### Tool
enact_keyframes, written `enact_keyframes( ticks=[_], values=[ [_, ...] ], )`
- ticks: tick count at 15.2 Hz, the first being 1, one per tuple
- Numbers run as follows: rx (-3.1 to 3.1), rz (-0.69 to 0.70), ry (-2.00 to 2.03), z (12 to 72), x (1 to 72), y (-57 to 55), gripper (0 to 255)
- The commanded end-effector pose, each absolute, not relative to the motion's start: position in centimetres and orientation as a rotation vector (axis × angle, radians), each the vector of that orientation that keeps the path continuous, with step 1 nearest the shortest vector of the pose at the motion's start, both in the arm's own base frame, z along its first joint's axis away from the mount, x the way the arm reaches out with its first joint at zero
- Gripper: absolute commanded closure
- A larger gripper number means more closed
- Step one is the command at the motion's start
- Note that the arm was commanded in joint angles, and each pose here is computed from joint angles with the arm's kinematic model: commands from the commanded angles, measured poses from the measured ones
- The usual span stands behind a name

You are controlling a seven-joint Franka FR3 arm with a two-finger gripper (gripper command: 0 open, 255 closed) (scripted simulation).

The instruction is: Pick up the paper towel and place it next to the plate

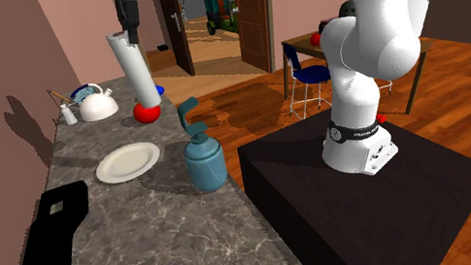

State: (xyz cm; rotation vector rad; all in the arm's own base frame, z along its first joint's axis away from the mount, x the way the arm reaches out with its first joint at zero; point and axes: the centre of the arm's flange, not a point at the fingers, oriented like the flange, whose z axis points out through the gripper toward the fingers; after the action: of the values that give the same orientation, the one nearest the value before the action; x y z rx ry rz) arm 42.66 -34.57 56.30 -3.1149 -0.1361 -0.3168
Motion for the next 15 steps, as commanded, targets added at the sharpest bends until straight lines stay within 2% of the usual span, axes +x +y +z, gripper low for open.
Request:
enact_keyframes(
  ticks=[1,15],
  values=[
    [-3.115,-0.317,-0.139,55.9,42.1,-35.9,255],
    [-3.115,-0.317,-0.139,48.6,42.1,-35.9,255]
  ],
)
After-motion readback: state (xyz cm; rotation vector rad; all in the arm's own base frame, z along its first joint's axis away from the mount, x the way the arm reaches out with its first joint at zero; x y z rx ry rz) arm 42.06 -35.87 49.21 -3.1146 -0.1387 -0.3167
